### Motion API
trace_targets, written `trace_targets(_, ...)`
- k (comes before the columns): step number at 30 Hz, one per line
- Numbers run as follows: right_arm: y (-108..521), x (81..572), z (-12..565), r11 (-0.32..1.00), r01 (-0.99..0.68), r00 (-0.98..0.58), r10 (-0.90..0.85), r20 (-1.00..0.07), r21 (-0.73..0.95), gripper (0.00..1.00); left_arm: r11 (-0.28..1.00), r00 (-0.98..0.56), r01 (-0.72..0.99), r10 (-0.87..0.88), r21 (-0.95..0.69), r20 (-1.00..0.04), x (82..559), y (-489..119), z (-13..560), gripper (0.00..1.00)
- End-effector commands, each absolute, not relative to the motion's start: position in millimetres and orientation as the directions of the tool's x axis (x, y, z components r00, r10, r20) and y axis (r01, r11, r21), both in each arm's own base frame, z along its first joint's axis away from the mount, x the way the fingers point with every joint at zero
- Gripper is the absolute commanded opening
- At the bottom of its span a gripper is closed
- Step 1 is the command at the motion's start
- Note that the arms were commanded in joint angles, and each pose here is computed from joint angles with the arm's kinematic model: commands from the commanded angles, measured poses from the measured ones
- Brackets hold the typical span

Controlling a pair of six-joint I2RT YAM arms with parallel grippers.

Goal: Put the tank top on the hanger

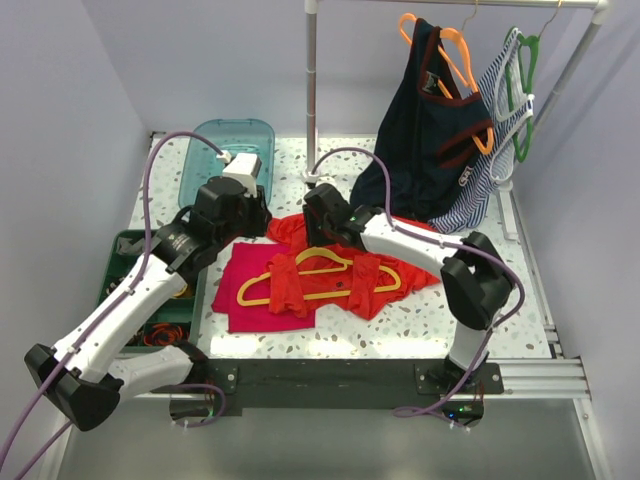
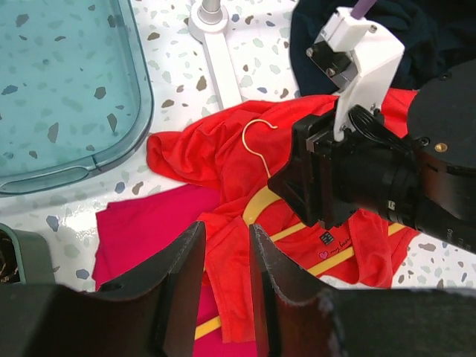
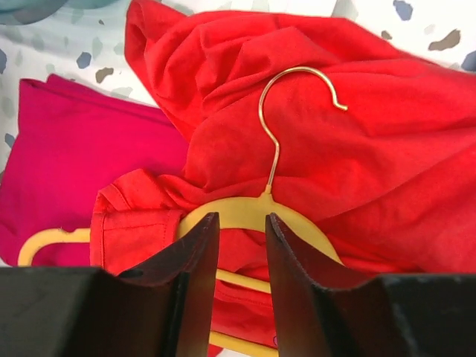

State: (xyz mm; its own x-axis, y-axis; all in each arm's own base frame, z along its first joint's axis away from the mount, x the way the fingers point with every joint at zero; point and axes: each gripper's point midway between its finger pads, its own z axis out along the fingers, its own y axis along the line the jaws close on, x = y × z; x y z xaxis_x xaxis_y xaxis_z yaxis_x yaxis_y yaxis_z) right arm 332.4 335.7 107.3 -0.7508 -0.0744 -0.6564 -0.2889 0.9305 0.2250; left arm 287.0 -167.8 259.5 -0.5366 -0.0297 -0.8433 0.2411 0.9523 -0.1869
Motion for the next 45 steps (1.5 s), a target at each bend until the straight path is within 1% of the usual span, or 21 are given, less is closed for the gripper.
trace_targets(1,357,343,133,0.909,-0.296,-0.736,-0.021,-0.676,0.294,0.31,0.939,-0.502,0.264,-0.061,-0.220,-0.863,288,-170,283,0.35)
trace_targets(5,356,347,115,0.923,-0.274,-0.751,-0.030,-0.660,0.270,0.30,0.936,-0.505,0.273,-0.056,-0.221,-0.861,287,-170,281,0.35)
trace_targets(12,344,358,96,0.957,-0.227,-0.744,-0.051,-0.666,0.181,0.29,0.932,-0.511,0.284,-0.052,-0.225,-0.858,285,-171,279,0.35)
trace_targets(20,341,362,82,0.967,-0.213,-0.749,-0.069,-0.659,0.141,0.29,0.926,-0.520,0.297,-0.049,-0.234,-0.853,284,-175,275,0.35)
trace_targets(28,348,364,65,0.964,-0.222,-0.764,-0.076,-0.641,0.150,0.28,0.923,-0.527,0.303,-0.045,-0.237,-0.849,284,-177,272,0.35)
trace_targets(30,348,365,64,0.964,-0.220,-0.762,-0.077,-0.643,0.146,0.24,0.924,-0.526,0.303,-0.044,-0.235,-0.850,285,-177,272,0.35)
trace_targets(31,349,365,67,0.964,-0.222,-0.758,-0.075,-0.648,0.149,0.17,0.924,-0.528,0.302,-0.043,-0.235,-0.848,285,-177,270,0.35)
trace_targets(33,347,367,69,0.965,-0.215,-0.754,-0.068,-0.653,0.148,0.10,0.923,-0.530,0.305,-0.041,-0.236,-0.847,285,-178,270,0.35)
trace_targets(34,347,366,71,0.965,-0.215,-0.752,-0.065,-0.656,0.151,0.04,0.923,-0.528,0.305,-0.043,-0.236,-0.848,285,-178,271,0.35)
trace_targets(39,342,365,98,0.962,-0.202,-0.721,-0.020,-0.693,0.183,0.00,0.919,-0.520,0.313,-0.045,-0.239,-0.853,284,-178,275,0.36)
trace_targets(45,331,359,126,0.959,-0.198,-0.686,0.013,-0.727,0.203,0.00,0.910,-0.520,0.332,-0.042,-0.247,-0.853,284,-182,274,0.42)
